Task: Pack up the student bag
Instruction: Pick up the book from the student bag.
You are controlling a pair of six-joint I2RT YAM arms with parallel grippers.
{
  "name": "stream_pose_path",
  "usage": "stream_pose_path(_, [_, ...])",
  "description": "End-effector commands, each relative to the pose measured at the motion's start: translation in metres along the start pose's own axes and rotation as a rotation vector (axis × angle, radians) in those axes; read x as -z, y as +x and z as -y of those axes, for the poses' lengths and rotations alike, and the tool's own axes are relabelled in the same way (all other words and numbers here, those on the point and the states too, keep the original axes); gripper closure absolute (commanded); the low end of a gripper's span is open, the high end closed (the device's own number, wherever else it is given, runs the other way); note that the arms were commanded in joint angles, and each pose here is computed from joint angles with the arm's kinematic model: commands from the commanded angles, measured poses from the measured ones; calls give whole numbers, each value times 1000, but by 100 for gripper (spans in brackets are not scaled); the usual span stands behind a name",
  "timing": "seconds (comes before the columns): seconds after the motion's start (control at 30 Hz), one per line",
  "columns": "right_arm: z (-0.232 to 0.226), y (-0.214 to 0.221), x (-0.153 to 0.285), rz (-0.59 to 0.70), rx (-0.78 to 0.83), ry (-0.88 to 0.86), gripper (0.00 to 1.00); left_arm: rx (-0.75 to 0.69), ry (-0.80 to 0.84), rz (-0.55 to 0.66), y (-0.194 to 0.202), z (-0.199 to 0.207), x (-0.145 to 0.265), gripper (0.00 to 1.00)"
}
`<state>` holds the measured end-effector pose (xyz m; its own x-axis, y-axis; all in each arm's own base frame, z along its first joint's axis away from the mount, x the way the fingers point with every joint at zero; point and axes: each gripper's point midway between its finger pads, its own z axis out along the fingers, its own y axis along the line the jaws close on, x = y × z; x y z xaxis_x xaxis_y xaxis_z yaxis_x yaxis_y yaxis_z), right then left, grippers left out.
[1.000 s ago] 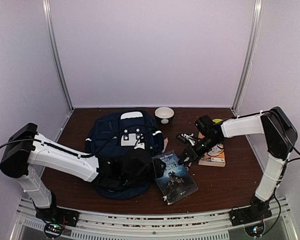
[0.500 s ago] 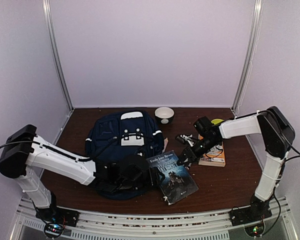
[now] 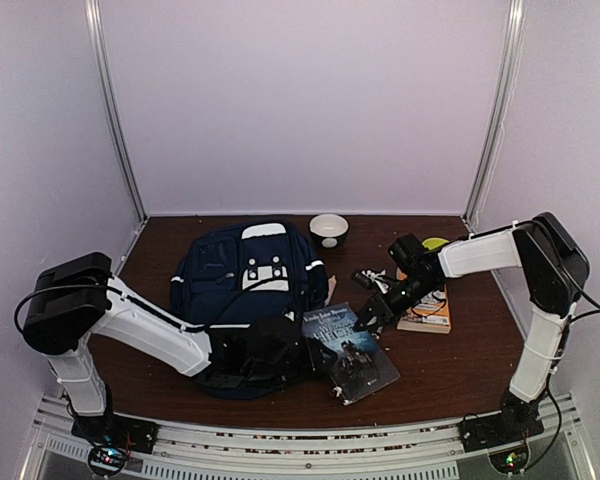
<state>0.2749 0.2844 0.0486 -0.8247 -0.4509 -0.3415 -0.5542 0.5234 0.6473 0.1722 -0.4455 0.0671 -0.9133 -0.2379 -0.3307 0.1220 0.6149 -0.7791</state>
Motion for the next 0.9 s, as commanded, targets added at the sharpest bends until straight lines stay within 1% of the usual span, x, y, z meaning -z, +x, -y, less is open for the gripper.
stream_pose_path(0.0, [-2,0,8,12,-12,-11,69,-12,184,105,-26,46,8,67])
stream_pose_path(0.07, [-5,-5,20,43,-8,-9,69,-4,183,116,-29,44,9,75])
stream_pose_path(0.17, [-5,-9,42,79,-11,-1,67,0,200,128,-35,46,9,80])
stream_pose_path(0.27, [-7,-12,74,131,-27,-5,63,-18,240,149,-43,59,15,85])
stream_pose_path(0.33, [-12,-15,99,186,-29,-15,59,-84,273,169,-50,77,25,87])
stream_pose_path(0.43, [-27,-15,136,269,22,-9,49,-237,317,212,-64,110,47,87])
stream_pose_path(0.53, [-48,-12,159,320,92,4,38,-309,366,282,-88,135,78,91])
stream_pose_path(0.67, [-79,-19,179,395,175,-48,31,-324,386,338,-124,140,104,97])
stream_pose_path(0.7, [-86,-24,184,421,191,-67,30,-328,396,356,-134,141,110,100])
stream_pose_path(0.77, [-93,-38,191,466,188,-101,29,-328,407,388,-153,142,122,100])
stream_pose_path(0.87, [-96,-59,196,510,138,-150,29,-330,426,424,-179,145,137,100])
